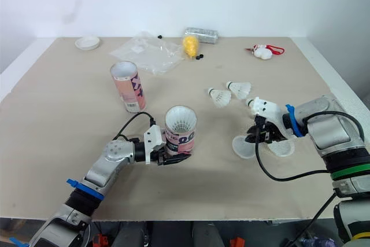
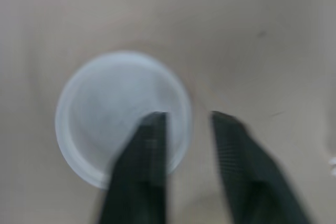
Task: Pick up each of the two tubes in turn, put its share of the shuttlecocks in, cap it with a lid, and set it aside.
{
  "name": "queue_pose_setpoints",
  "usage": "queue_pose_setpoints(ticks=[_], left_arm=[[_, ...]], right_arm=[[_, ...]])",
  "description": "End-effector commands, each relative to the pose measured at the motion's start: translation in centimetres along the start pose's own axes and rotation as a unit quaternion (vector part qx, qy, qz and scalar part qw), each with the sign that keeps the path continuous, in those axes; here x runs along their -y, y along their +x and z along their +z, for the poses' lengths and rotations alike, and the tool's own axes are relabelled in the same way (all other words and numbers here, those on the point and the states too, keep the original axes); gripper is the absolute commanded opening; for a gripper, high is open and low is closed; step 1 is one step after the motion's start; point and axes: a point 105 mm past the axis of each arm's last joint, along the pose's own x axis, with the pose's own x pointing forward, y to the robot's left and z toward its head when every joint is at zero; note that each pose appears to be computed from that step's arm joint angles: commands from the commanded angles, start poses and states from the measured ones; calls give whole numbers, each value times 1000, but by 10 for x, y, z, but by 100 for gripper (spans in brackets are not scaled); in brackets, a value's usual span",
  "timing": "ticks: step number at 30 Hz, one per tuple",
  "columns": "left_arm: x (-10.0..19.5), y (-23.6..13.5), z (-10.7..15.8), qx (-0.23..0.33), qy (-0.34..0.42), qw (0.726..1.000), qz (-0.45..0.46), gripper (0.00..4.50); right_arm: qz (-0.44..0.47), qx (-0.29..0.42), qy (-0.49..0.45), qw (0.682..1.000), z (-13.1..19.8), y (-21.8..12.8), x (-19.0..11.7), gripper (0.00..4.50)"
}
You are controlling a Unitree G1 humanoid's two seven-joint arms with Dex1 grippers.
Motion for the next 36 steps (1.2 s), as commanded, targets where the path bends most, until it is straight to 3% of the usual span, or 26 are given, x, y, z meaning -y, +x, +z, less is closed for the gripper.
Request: queue_pose_setpoints(ticks=[1,10,15,28,36], left_arm=[[2,-1,-16,-28,-21,999,6,301],[0,-3,-18,-32,-24,999,11,301],[-1,-4,-20,-30,-36,999,16,301],[-2,-6,-25,-39,-43,998,9,301],[-2,-4,-27,-46,-38,998,4,301]], right_arm=[[-4,-8,-8,1000,0,-1,0,2],[-3,-12,-26,1000,-2,3,0,2],[-9,27,-49,998,12,-5,2,2],[-47,161,-171,971,83,-64,-4,2],[-69,258,-272,924,158,-95,-18,2]])
